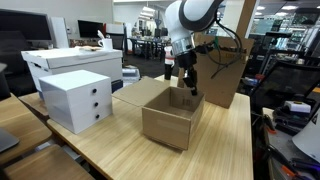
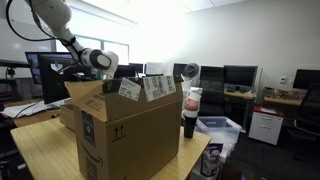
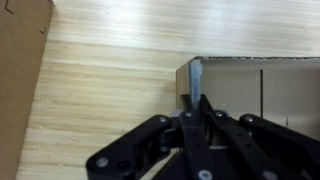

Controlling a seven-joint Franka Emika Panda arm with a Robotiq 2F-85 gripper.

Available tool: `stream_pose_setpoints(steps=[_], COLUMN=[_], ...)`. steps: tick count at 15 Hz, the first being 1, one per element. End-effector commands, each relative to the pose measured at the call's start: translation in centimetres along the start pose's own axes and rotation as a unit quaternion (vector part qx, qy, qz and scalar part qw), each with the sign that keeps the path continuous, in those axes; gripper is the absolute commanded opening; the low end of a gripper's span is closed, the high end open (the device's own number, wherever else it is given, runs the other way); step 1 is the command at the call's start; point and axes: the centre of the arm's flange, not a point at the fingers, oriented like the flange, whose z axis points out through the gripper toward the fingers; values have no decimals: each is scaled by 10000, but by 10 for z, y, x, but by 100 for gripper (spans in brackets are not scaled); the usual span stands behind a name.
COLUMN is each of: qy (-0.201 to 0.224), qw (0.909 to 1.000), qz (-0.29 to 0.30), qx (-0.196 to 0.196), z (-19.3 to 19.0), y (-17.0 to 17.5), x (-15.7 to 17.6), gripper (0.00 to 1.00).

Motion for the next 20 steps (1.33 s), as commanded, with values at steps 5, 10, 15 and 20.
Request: stream_pose_setpoints(steps=[5, 10, 15, 20], qy=[-217, -670, -854, -825], qw=[9994, 9969, 9930, 9927], qz=[139, -406, -798, -787], qx=[217, 23, -188, -400], z=[-5, -22, -45, -58], y=[-10, -42, -86, -101], x=[-18, -42, -68, -77], gripper=[55, 85, 100, 100])
